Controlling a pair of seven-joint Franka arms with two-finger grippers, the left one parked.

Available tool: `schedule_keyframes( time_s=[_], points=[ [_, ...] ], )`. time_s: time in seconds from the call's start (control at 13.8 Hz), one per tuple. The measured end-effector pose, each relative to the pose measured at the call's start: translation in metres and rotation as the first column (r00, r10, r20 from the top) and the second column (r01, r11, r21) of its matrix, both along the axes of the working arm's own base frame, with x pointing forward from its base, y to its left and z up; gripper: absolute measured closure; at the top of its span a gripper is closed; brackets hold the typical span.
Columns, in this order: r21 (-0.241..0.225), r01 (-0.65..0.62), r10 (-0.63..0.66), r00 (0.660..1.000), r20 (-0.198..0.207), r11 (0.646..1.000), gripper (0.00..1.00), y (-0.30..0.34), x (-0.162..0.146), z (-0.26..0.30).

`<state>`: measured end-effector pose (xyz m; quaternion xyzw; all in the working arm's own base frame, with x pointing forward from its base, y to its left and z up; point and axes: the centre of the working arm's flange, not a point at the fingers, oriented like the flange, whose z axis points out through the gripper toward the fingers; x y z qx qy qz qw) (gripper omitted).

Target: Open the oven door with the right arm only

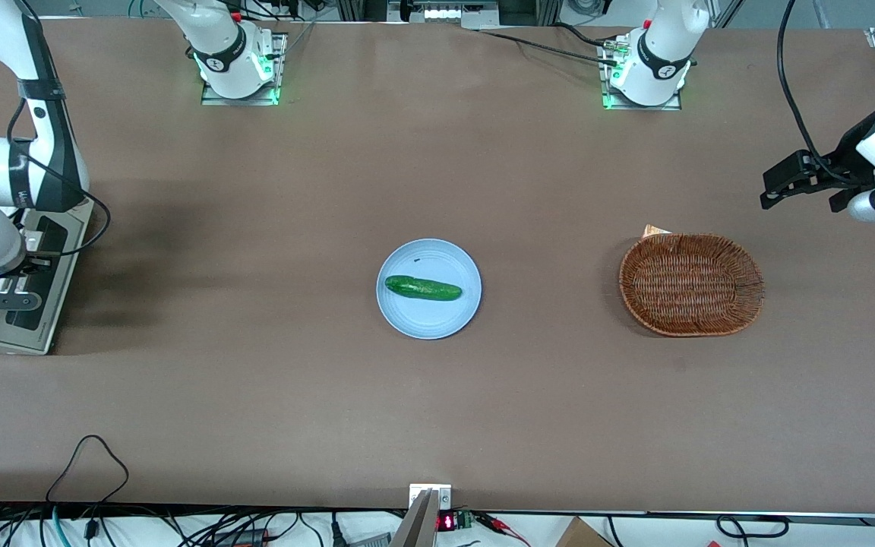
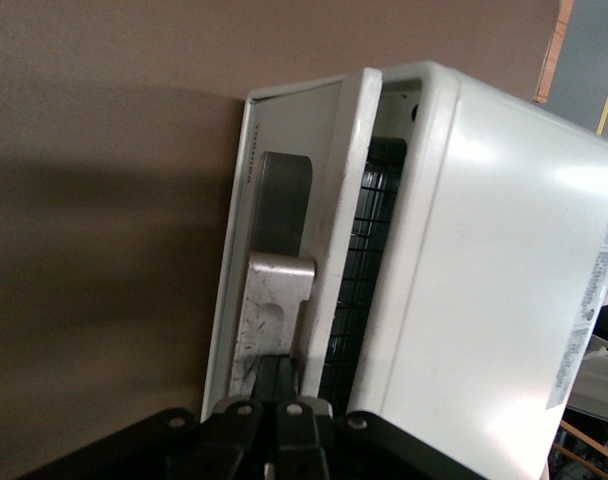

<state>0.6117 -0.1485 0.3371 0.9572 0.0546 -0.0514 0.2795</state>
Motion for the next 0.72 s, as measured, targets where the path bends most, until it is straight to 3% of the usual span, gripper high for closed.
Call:
schedule_keyframes(
  time_s=[0.72],
  points=[
    [0.085, -0.009, 0.008, 1.000, 0.008, 0.996, 0.99, 0.051, 0.004, -0.028]
  ],
)
